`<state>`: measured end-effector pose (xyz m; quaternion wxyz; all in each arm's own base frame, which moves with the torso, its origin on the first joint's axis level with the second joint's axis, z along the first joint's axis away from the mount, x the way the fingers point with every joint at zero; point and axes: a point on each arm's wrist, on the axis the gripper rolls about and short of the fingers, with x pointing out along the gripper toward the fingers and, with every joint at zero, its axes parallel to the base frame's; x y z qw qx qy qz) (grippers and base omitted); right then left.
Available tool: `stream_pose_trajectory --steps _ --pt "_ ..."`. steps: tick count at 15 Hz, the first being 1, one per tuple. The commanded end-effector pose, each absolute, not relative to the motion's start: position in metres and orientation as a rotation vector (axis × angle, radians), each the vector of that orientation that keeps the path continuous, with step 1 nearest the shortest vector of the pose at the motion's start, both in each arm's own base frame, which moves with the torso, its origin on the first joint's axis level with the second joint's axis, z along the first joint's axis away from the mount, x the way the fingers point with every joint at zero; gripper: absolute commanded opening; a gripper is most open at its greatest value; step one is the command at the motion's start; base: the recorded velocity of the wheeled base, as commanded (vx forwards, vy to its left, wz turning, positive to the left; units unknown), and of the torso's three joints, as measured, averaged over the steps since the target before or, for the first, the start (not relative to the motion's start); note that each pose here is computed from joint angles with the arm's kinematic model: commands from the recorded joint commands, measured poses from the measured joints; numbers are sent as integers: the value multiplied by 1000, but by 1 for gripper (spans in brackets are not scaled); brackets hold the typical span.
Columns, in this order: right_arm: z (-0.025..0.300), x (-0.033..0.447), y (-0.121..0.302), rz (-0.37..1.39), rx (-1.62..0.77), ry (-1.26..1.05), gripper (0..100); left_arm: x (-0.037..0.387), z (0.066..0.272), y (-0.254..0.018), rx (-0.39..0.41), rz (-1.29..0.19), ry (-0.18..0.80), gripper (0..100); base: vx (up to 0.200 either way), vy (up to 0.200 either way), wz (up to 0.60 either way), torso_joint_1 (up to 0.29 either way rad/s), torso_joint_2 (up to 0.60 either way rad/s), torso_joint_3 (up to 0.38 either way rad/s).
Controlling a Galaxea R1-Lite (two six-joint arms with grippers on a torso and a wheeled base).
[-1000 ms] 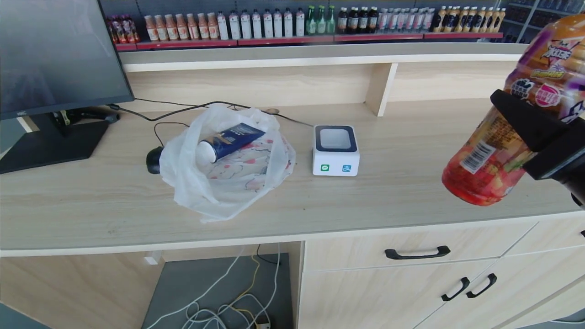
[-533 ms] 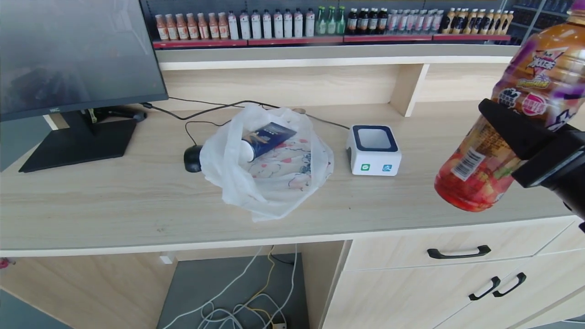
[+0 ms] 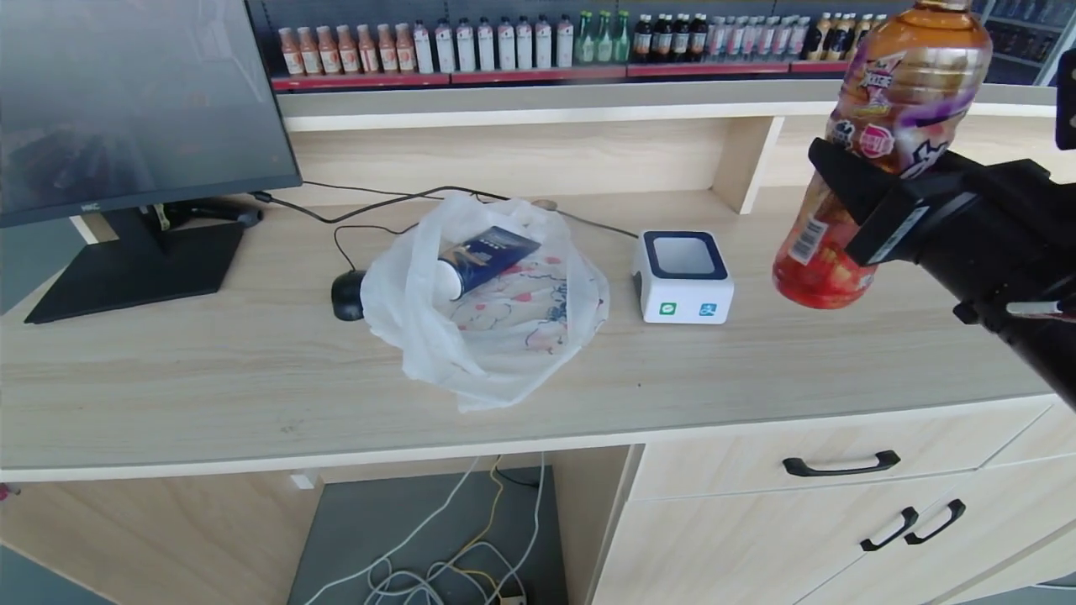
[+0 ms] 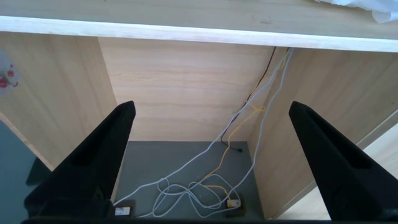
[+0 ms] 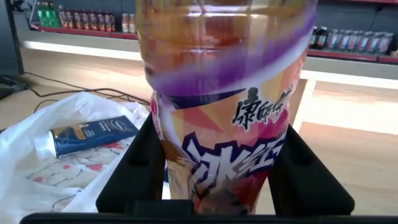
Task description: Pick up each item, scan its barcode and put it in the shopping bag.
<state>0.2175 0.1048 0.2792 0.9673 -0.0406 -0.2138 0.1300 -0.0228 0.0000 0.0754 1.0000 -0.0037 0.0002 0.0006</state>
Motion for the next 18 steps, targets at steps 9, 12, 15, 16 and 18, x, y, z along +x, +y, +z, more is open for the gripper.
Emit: stream_pose_trajectory --steps 9,12,15,16,18 --pt "299 324 120 422 -479 -674 0 -23 75 0 -8 0 0 100 0 0 0 0 0 0" --pt "286 335 121 525 -591 -705 0 -23 75 0 -8 3 0 100 0 0 0 0 0 0" --pt "277 344 123 595 -673 -777 0 -23 75 0 -8 2 0 100 0 0 0 0 0 0" --pt "278 347 126 597 -678 -790 0 -23 75 0 -8 0 0 100 0 0 0 0 0 0" --pt "277 349 127 586 -712 -804 0 -23 75 0 -8 3 0 100 0 0 0 0 0 0"
